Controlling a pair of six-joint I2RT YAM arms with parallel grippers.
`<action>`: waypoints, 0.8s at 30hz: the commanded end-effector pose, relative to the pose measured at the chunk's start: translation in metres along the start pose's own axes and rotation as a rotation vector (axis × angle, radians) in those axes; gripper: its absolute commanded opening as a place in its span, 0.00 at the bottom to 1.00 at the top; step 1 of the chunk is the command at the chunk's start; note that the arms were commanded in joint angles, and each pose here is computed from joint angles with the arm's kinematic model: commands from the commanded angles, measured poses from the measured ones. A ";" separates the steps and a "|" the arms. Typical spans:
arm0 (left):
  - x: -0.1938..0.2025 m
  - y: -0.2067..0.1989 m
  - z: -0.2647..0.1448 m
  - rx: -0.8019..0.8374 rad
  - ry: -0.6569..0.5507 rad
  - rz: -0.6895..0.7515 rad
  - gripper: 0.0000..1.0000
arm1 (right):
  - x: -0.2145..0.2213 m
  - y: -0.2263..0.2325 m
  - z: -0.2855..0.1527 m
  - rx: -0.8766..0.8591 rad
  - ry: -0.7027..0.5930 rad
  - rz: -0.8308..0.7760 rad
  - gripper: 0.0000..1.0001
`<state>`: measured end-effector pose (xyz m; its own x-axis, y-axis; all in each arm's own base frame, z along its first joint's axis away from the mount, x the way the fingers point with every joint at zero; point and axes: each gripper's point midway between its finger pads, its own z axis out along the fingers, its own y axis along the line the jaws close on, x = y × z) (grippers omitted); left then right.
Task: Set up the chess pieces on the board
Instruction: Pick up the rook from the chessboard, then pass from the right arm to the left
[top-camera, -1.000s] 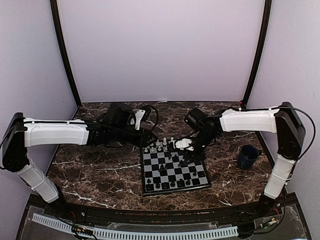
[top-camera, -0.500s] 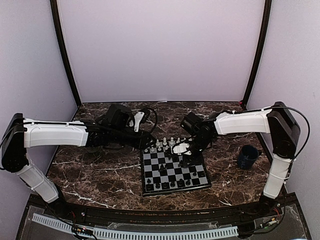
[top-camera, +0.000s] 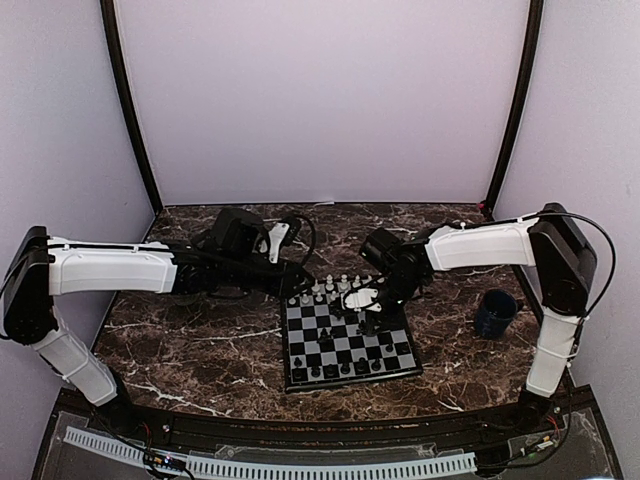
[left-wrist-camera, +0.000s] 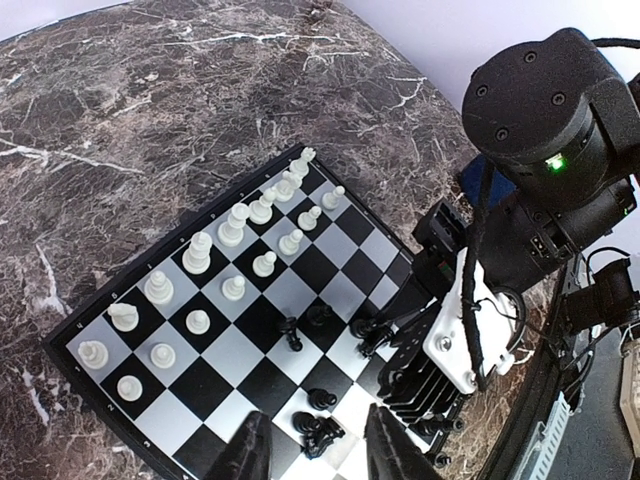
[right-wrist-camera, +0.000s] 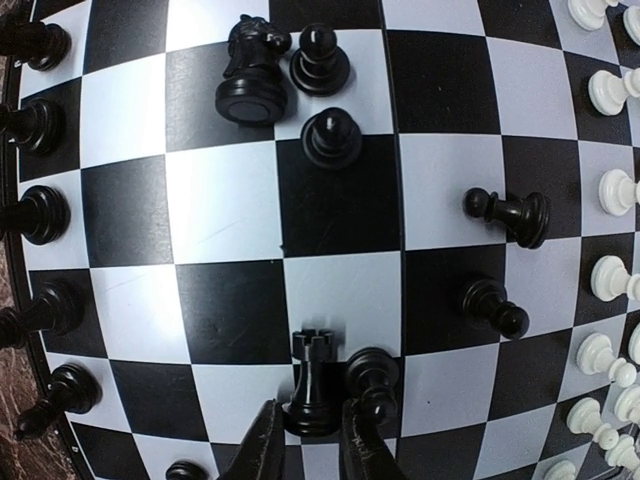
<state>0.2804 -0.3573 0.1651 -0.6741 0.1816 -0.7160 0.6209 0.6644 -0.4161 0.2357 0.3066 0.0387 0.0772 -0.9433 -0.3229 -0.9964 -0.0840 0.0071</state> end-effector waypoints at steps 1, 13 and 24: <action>0.000 -0.002 0.004 0.039 -0.002 -0.037 0.35 | -0.009 0.014 -0.014 -0.028 -0.042 0.008 0.20; -0.001 -0.019 0.027 0.247 0.026 -0.237 0.37 | -0.056 0.010 -0.073 -0.039 -0.271 0.090 0.17; -0.008 -0.053 0.040 0.527 0.031 -0.348 0.38 | -0.083 -0.021 -0.106 -0.053 -0.425 0.199 0.18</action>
<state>0.2775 -0.4134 0.1540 -0.8650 0.0474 -0.4996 0.4800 0.3688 -0.7960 0.2519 0.3439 0.1532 -0.1069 -0.7707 -0.6281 -0.9929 0.0501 0.1074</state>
